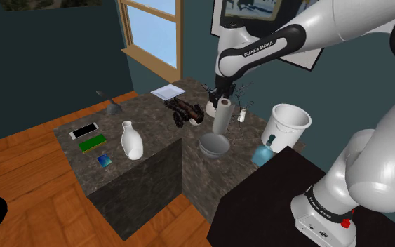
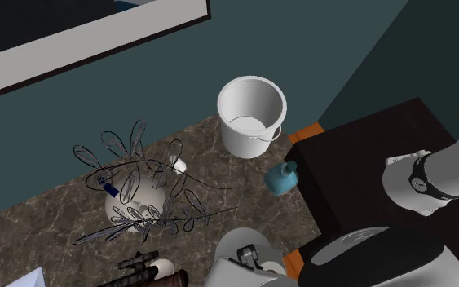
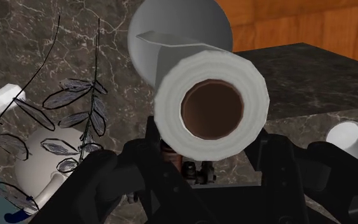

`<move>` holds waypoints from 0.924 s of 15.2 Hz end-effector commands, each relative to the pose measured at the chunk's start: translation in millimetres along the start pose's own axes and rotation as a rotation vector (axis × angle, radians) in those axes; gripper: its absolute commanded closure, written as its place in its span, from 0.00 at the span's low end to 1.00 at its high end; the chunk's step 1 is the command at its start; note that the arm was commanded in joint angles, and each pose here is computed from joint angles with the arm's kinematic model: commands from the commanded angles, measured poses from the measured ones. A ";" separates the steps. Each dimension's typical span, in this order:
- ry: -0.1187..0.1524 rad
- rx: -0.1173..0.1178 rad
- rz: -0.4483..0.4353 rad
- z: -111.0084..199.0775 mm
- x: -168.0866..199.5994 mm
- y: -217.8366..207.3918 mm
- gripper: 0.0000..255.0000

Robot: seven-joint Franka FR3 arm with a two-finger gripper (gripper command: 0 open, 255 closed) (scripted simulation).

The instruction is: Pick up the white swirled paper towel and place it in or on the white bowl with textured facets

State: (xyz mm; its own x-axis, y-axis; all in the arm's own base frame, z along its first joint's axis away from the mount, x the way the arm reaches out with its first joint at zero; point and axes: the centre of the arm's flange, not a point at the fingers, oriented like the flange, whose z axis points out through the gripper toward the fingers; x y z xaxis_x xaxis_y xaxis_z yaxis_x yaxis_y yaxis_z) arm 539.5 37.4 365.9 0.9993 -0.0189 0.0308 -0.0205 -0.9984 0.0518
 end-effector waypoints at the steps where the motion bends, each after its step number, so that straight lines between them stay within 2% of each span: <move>1: 0.001 0.000 0.000 10.7 0.1 0.0 1.00; 14: 0.001 0.000 0.000 79.2 -2.0 -3.6 1.00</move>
State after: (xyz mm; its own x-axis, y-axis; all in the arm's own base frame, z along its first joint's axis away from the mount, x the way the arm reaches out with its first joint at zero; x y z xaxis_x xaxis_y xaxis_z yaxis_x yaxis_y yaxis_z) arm 541.1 36.8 291.6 0.9993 -0.0188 0.0309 -0.0204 -0.9985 0.0517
